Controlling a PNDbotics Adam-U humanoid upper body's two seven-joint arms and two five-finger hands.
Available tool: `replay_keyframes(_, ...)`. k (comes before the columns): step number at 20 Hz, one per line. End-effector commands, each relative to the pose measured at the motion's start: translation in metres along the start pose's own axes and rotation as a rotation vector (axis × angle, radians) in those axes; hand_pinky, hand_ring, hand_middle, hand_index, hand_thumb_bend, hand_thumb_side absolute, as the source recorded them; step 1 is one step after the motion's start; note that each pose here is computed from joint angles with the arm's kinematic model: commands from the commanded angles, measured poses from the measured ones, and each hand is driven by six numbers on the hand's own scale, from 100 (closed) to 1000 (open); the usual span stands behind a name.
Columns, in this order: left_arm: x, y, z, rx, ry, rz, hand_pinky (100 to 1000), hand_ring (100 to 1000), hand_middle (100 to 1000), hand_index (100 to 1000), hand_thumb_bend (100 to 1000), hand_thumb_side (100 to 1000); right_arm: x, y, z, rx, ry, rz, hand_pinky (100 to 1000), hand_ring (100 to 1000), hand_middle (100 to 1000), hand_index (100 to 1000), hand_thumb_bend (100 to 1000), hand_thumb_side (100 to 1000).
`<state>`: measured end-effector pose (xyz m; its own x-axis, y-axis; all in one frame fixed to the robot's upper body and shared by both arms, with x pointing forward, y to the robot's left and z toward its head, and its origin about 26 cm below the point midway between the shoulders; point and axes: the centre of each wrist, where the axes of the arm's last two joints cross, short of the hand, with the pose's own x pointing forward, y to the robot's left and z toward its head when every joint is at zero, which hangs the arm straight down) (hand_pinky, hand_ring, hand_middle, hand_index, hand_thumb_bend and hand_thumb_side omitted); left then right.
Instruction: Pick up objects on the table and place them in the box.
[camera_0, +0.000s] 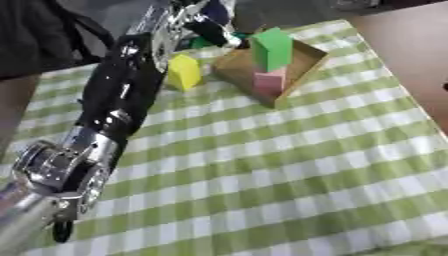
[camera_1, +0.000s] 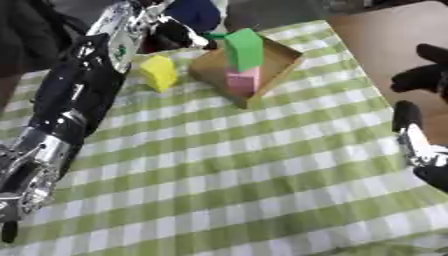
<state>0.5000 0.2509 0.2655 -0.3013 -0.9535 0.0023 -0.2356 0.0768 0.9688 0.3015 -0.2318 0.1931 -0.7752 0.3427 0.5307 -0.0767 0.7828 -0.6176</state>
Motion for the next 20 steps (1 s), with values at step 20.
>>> replay_keyframes(20, -0.061, -0.03, 0.018, -0.219, 0.463, 0.059, 705, 614, 644, 839, 785, 480, 0.002, -0.005, 0.0, -0.009, -0.01, 0.025, 844, 723, 685, 946, 100, 444)
